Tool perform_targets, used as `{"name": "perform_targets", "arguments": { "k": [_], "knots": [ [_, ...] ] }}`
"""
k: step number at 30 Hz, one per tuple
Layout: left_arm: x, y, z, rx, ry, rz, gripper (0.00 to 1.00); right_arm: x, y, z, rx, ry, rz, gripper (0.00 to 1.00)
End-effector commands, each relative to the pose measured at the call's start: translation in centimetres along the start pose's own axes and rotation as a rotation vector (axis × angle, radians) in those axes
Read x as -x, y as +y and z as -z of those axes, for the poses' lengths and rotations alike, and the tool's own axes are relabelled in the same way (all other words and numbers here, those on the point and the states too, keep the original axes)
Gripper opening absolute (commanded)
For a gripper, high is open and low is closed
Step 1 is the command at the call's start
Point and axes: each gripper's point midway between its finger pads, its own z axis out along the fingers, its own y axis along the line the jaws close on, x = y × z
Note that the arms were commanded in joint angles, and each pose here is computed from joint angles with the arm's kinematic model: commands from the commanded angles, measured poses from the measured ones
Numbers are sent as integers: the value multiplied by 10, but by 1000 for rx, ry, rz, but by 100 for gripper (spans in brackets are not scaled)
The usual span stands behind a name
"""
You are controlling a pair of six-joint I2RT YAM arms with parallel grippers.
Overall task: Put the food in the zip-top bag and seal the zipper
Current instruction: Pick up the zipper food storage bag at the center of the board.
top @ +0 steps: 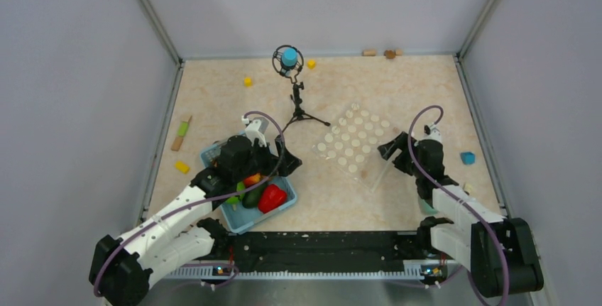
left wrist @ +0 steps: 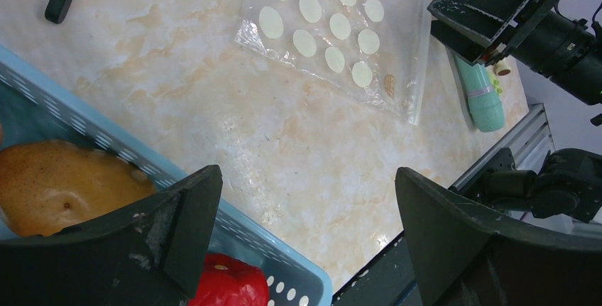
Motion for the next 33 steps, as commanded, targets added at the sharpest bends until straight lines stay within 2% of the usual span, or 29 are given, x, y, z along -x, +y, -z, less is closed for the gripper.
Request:
{"name": "perform_targets", "arguments": {
  "k": [1, 8, 15, 21, 26, 30, 33],
  "knots": [
    [11, -8, 0, -27, -50, -23, 97, 19, 3, -6, 12, -98, -37, 82],
    [10, -8, -2, -23, -41, -20, 97, 22, 3, -15, 13, -113, -99, 78],
    [8, -7, -3, -20, -34, -20, 96, 30, 1, -20, 11, -175, -187, 62],
    [6, -8, -5, -21, -28, -23, 96, 32, -5, -26, -19, -196, -237, 37],
    [6, -10, -6, -20, -21, -24, 96, 36, 2, -28, 5, -198, -230, 0],
    [8, -14, -5, -27, -25, -30, 96, 40, 27, -23, 73, -162, -108, 0],
    [8, -17, -5, -28, -20, -34, 96, 39, 38, -11, 37, -136, 5, 0]
  ]
}}
